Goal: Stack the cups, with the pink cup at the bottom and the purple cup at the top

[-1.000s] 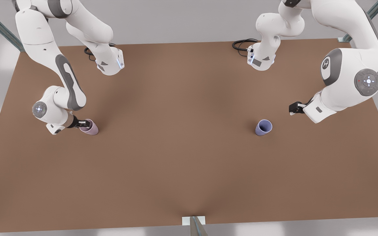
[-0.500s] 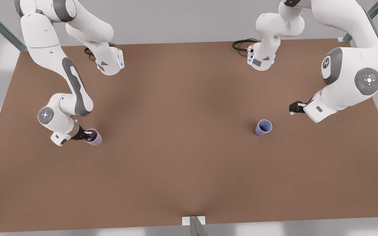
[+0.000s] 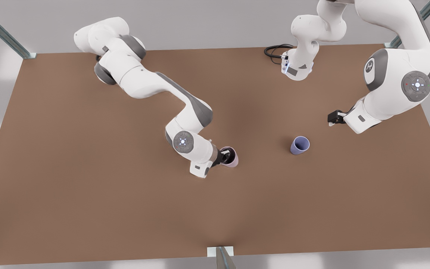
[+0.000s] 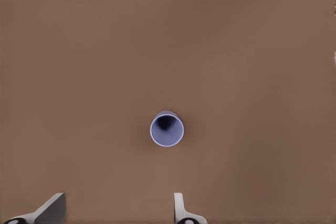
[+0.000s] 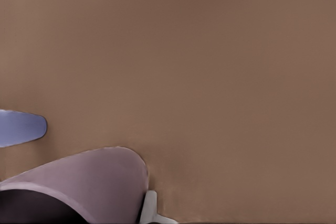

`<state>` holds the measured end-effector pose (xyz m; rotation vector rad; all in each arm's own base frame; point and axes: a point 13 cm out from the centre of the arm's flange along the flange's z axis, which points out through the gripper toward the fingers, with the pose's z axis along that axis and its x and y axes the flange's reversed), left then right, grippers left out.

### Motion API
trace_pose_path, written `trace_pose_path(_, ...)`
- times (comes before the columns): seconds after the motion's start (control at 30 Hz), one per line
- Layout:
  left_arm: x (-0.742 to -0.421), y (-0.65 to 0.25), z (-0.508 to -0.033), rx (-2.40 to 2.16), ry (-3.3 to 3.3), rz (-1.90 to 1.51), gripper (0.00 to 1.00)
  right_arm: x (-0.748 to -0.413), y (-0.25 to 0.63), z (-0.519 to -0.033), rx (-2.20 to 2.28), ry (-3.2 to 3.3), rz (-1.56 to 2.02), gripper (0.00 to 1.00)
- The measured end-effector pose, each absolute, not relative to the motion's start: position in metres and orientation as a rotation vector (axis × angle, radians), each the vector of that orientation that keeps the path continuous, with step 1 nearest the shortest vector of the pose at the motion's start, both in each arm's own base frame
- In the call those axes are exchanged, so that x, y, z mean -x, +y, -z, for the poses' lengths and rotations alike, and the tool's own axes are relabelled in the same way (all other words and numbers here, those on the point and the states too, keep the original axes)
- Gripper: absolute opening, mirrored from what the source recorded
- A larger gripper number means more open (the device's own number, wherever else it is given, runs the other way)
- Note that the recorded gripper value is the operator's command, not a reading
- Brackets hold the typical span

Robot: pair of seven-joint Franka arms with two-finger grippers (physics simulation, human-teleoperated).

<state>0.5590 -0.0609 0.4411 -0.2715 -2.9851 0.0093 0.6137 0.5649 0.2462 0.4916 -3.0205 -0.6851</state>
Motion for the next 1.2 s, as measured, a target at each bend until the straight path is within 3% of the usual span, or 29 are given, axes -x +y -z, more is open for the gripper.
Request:
trace_pose_path(0.2,-0.559,-0.063,-0.442,0.276,-2.982,-0.007,1.0,-0.548,0.635,-0.199,-0.309,-2.924,0.669,0.21)
trace_pose_path(0.37,-0.558,-0.064,-0.439,0.281,-2.974,0.003,1.0,-0.536,0.621,-0.131,-0.153,-2.938,0.451,0.21)
trace_pose_path(0.57,-0.558,-0.063,-0.419,0.274,-2.94,0.009,1.0,-0.532,0.617,-0.094,-0.009,-2.947,0.373,0.21)
trace_pose_path(0.63,-0.542,-0.061,-0.365,0.266,-2.865,0.012,1.0,-0.531,0.617,-0.087,0.027,-2.953,0.353,0.78)
trace_pose_path(0.73,-0.529,-0.062,-0.286,0.262,-2.802,0.015,1.0,-0.527,0.619,-0.079,0.071,-2.959,0.333,0.86)
trace_pose_path(0.8,-0.535,-0.067,-0.252,0.271,-2.809,0.02,1.0,-0.527,0.62,-0.077,0.102,-2.96,0.335,0.88)
trace_pose_path(0.9,-0.533,-0.066,-0.213,0.269,-2.821,0.023,1.0,-0.529,0.622,-0.078,0.147,-2.964,0.346,1.0)
trace_pose_path(1.2,-0.523,-0.055,-0.144,0.25,-2.861,0.03,1.0,-0.537,0.638,-0.109,0.228,-2.987,0.429,1.0)
